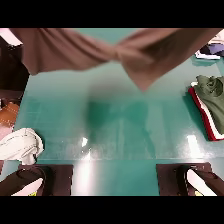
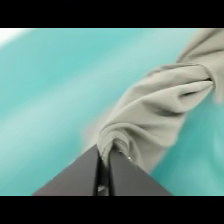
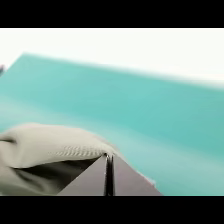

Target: Fold the shirts.

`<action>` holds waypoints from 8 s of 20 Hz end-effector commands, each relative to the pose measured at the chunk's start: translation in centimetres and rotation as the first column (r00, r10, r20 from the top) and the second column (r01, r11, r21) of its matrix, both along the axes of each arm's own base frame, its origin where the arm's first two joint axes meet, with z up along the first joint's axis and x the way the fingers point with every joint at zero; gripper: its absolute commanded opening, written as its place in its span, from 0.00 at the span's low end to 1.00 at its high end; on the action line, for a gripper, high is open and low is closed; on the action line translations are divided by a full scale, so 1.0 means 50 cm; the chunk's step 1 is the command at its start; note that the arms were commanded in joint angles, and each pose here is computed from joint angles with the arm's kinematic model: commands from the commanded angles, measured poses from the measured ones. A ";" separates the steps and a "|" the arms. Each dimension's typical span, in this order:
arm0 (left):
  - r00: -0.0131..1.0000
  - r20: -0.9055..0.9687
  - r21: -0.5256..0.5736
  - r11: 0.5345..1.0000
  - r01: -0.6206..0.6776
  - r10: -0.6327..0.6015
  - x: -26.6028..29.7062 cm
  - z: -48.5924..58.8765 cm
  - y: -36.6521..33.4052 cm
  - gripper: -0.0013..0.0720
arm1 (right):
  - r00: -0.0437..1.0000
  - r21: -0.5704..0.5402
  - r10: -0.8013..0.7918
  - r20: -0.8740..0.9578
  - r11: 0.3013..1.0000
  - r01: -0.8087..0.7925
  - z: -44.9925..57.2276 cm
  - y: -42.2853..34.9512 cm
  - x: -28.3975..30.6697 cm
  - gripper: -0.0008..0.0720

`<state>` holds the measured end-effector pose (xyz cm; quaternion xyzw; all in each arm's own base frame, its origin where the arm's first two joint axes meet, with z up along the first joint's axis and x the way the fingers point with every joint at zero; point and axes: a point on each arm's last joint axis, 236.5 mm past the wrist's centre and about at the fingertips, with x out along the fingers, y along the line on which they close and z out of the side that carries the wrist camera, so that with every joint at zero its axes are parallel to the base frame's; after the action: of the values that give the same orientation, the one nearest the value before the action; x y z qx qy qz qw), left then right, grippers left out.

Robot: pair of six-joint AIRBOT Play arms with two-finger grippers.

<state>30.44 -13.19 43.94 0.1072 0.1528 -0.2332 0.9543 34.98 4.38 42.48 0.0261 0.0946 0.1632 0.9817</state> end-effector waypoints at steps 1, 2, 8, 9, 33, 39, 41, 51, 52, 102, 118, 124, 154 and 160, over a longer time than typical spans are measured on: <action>0.953 0.300 -0.121 0.993 0.001 0.035 -0.113 0.177 0.044 0.06 | 0.966 -0.048 -0.135 0.222 0.988 0.149 0.155 -0.043 -0.132 0.05; 0.936 0.348 -0.141 0.990 0.007 0.043 -0.146 0.205 0.055 0.06 | 0.954 -0.041 -0.181 0.240 0.980 0.197 0.170 -0.060 -0.153 0.05; 0.986 0.163 -0.085 0.996 -0.012 0.025 -0.124 0.090 0.046 0.06 | 0.969 0.054 -0.247 0.002 0.968 0.247 0.075 -0.105 -0.132 0.05; 0.998 0.059 -0.055 0.998 -0.019 0.023 -0.096 0.021 0.036 0.06 | 0.973 0.071 -0.204 -0.104 0.975 0.212 0.027 -0.097 -0.110 0.05; 0.710 -0.677 0.292 0.956 0.020 0.192 -0.051 -0.720 0.061 0.06 | 0.423 -0.054 0.031 -0.906 0.981 -0.188 -0.607 0.059 0.121 0.75; 0.682 -0.704 0.302 0.953 0.033 0.199 -0.069 -0.728 0.066 0.06 | 0.303 -0.009 -0.032 -0.952 0.997 0.077 -0.712 -0.089 0.008 0.72; 0.690 -0.699 0.285 0.958 0.031 0.186 -0.064 -0.725 0.058 0.06 | 0.248 0.097 0.055 -0.967 0.982 0.161 -0.785 -0.067 -0.052 0.70; 0.704 -0.687 0.270 0.963 0.022 0.177 -0.055 -0.720 0.051 0.06 | 0.246 0.246 0.178 -0.953 0.928 0.281 -1.000 0.094 -0.167 0.62; 0.704 -0.688 0.270 0.963 0.022 0.177 -0.055 -0.720 0.051 0.06 | 0.252 0.257 0.187 -0.949 0.924 0.282 -1.002 0.107 -0.160 0.62; 0.905 -0.363 0.115 0.974 -0.193 0.222 0.089 -0.476 0.071 0.06 | 0.638 0.084 -0.125 -0.760 0.954 0.287 -0.403 -0.153 0.053 0.05; 0.520 -0.777 0.063 0.865 -0.498 0.356 0.179 -0.706 0.340 0.76 | 0.708 0.134 0.011 -0.706 0.984 0.118 -0.541 -0.042 0.242 0.44; 0.402 -0.889 -0.031 0.849 -0.528 0.218 0.022 -0.864 0.271 0.76 | 0.652 0.177 0.128 -0.747 0.984 0.011 -0.522 0.008 0.170 0.44; 0.354 -0.928 -0.098 0.842 -0.530 0.114 -0.033 -1.030 0.123 0.06 | 0.545 0.173 0.182 -0.818 0.983 -0.068 -0.549 0.043 0.108 0.44; 0.410 -0.911 -0.136 0.909 -0.394 0.042 -0.010 -0.940 0.104 0.06 | 0.334 0.080 0.029 -0.942 0.987 0.139 -0.733 -0.097 -0.054 0.44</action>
<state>29.59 -7.42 -5.10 -0.2371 0.6034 -0.1133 0.7529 36.55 2.99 10.46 0.1843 0.5851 0.1553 0.7744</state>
